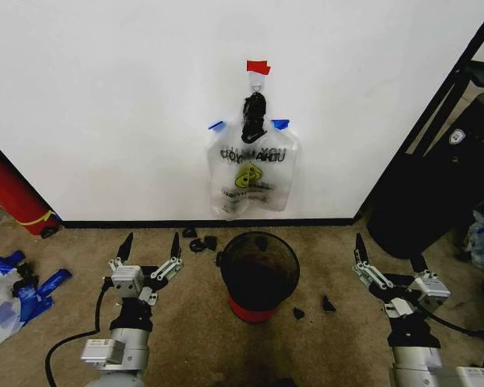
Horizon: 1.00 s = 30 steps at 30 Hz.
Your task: Pick up the garbage bag from the wall and place it over the trash bin.
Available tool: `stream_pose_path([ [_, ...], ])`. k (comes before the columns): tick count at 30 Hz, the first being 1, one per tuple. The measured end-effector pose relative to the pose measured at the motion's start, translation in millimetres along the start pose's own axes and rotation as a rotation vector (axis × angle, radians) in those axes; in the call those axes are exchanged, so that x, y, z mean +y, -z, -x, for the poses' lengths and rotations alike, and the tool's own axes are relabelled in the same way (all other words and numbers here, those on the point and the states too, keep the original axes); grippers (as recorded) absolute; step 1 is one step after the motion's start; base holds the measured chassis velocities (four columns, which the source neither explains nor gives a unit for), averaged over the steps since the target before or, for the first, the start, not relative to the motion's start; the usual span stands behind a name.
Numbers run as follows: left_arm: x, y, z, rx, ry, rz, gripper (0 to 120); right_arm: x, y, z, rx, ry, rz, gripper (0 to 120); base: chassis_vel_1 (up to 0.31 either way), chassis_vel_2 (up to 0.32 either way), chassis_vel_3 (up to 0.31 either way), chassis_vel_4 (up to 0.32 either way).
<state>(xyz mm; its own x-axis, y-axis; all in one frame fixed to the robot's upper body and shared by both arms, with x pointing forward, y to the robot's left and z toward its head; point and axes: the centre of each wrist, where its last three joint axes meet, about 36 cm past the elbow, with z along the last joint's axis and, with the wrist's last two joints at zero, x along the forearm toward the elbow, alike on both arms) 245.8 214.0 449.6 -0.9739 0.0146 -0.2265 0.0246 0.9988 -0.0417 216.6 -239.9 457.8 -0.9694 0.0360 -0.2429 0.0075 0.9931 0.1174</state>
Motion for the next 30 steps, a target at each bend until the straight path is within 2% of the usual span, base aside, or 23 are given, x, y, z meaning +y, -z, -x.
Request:
stream_pose_path([
  [22,-3.4,-0.7,-5.9,0.003,0.011,0.007,100,-2.2,-5.2,11.1,-0.003,0.026,0.003,100,0.0,0.0,0.0,0.0],
  [27,-4.3,-1.0,-6.2,0.003,0.006,0.01,100,-1.8,-2.4,22.2,0.006,0.055,0.085,100,0.0,0.0,0.0,0.0],
  [30,-4.0,-1.5,-7.7,0.006,-0.004,0.022,100,-5.6,-3.7,49.2,0.01,0.103,0.184,100,0.0,0.0,0.0,0.0],
])
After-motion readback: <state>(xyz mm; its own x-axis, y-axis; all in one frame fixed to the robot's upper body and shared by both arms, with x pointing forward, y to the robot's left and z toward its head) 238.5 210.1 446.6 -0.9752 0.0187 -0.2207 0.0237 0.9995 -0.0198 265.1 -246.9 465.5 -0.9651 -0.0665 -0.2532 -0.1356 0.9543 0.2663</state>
